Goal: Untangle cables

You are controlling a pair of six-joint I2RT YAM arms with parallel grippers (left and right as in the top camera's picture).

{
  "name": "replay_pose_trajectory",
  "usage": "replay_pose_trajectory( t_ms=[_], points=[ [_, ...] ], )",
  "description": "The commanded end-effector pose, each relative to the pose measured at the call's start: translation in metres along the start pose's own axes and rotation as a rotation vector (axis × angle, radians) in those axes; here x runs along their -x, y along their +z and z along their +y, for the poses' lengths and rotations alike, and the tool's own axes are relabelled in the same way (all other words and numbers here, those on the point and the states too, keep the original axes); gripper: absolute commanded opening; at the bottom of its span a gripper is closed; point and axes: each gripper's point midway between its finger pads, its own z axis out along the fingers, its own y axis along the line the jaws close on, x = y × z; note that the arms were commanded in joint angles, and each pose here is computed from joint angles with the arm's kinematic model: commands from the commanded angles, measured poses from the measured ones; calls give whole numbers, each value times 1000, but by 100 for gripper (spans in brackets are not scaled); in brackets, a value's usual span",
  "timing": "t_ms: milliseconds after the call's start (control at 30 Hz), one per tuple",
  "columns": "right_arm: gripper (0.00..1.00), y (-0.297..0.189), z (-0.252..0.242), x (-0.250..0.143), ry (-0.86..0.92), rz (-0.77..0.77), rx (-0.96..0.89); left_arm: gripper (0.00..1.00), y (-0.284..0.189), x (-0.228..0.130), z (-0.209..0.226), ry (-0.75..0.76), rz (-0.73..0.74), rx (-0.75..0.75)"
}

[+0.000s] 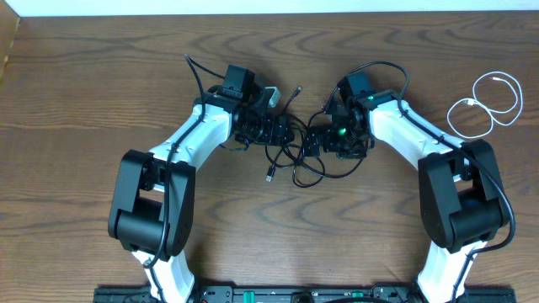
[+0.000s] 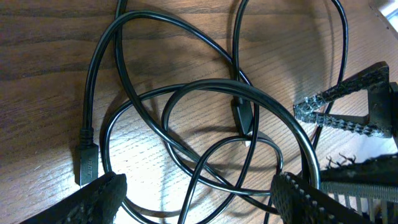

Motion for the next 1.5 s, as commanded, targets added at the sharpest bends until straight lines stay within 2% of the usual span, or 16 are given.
replay_pose_trajectory(
  t_ms=[0, 167, 333, 467, 1467],
  points=[
    [99, -9, -1, -5, -29, -13, -16, 79, 0, -1, -2, -2, 4, -8],
    [99, -33, 1, 9, -46, -103, -23, 79, 0, -1, -2, -2, 4, -8],
    [99, -35, 3, 16, -57, -131, -20, 79, 0, -1, -2, -2, 4, -8],
    [98, -36, -8, 21, -55, -160, -87, 79, 0, -1, -2, -2, 4, -8],
    [99, -37, -12, 22, -55, -165, -109, 79, 0, -1, -2, -2, 4, -8]
  ],
)
